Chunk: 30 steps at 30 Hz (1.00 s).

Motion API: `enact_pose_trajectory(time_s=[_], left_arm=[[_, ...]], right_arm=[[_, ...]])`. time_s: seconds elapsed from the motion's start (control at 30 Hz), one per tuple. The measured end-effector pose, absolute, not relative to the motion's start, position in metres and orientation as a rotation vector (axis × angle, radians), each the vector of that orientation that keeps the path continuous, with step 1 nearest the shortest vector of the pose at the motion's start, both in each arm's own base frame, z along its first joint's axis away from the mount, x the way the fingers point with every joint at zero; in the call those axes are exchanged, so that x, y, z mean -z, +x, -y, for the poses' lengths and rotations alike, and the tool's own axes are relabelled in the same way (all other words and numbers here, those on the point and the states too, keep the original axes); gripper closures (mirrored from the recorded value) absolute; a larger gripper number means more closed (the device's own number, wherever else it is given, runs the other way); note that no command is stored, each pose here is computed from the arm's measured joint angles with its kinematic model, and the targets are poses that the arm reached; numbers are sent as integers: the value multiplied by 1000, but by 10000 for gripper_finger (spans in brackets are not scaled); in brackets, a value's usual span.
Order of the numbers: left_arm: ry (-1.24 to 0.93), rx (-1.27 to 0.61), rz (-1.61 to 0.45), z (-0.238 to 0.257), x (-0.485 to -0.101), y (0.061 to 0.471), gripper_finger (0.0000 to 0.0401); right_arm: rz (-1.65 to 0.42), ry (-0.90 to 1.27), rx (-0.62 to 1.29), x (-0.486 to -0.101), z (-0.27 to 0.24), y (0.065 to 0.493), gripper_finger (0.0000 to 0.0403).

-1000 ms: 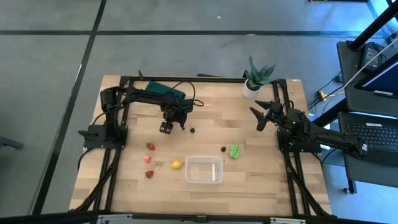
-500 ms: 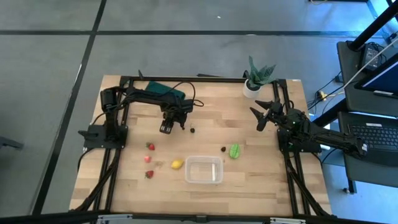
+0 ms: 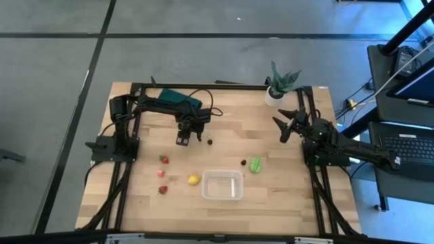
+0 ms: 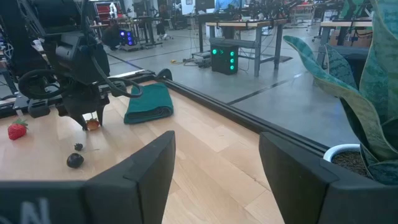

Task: Pick and placing Produce into tupperware
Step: Put the top strawberry into the transparent bin

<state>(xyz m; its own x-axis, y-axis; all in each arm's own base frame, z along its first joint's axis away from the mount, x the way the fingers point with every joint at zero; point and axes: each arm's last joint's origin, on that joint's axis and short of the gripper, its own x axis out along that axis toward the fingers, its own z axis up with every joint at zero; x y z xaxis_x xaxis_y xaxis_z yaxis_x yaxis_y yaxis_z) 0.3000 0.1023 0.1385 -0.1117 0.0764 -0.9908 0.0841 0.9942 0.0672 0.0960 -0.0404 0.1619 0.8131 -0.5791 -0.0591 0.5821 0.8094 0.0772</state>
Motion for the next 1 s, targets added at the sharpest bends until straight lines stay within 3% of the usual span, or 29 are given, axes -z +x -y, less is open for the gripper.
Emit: enact_pose_trajectory(time_s=[0.27,0.63,0.8,1.0], left_arm=[[125,-4,-1679,-103,-139,301,303],[46,-92,-1679,-104,-145,303,307],[16,-112,-1632,-102,-172,320,328],[48,-121,-1445,-84,-232,357,312]], right_arm=[[-33,93,621,-162,40,96,169],[-33,93,621,-162,40,96,169],[-33,93,621,-162,40,96,169],[-33,93,621,-162,40,96,169]])
